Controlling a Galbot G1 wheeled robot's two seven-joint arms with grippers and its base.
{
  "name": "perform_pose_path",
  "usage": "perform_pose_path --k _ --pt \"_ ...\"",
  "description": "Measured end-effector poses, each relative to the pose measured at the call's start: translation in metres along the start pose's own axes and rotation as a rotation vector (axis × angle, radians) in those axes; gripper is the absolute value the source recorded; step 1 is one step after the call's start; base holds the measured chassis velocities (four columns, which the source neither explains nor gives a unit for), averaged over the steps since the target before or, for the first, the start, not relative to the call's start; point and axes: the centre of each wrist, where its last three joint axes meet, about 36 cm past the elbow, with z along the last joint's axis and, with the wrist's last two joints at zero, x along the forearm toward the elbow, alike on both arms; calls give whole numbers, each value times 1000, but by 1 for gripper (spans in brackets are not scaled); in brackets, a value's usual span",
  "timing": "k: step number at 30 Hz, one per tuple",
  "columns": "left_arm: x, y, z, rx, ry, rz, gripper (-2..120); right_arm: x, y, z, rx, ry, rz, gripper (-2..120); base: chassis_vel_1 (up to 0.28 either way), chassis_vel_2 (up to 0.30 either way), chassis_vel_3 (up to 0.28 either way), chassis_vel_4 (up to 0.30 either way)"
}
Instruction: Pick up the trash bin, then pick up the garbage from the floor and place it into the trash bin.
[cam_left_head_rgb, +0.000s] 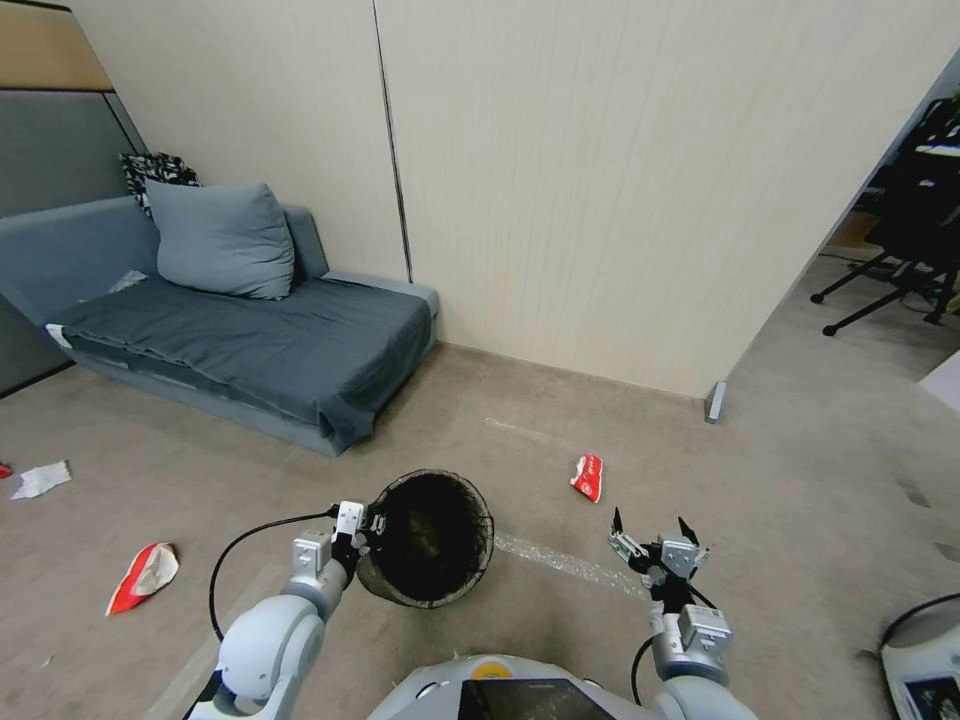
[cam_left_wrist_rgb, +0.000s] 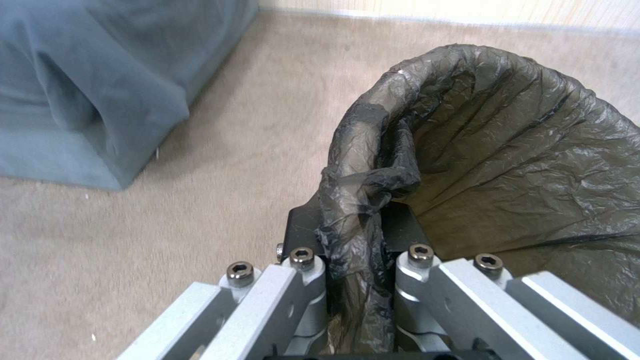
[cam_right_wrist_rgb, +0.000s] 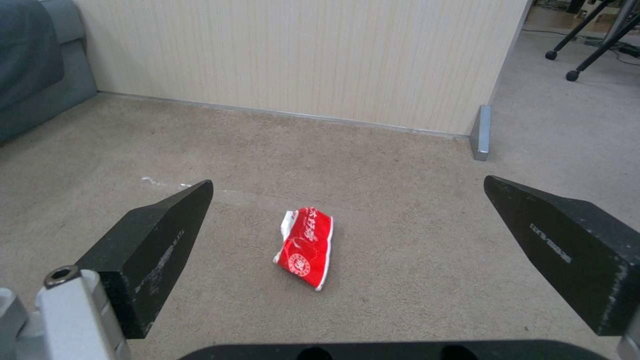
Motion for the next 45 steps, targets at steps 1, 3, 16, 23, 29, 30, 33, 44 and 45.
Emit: perform_pose_path --k 1,3,16,23,29,30,33,44,45 --pt "2 -1 -2 2 -7 3 7 0 0 -1 -1 -2 1 100 0 0 0 0" --pt "4 -1 -4 2 -13 6 7 0 0 -1 -1 -3 2 100 0 0 0 0" --pt "17 -11 -14 48 -64 34 7 -1 -1 -5 -4 -1 4 100 0 0 0 0" --pt "18 -13 -17 114 -83 75 7 -2 0 -7 -7 -1 4 100 0 0 0 0" --pt "17 -12 -17 125 -87 81 7 -3 0 -8 -13 -3 -1 100 0 0 0 0" --pt "17 -12 -17 125 -87 81 7 -3 0 -8 -13 -4 -2 100 0 0 0 0" --pt "16 -11 -17 124 -86 80 7 -4 -1 -8 -10 0 -6 100 0 0 0 0" --pt "11 -9 -17 125 -88 85 7 -6 -2 -10 -6 -1 -8 100 0 0 0 0" --pt "11 -9 -17 126 -89 86 7 -7 -2 -10 -6 -1 -7 100 0 0 0 0"
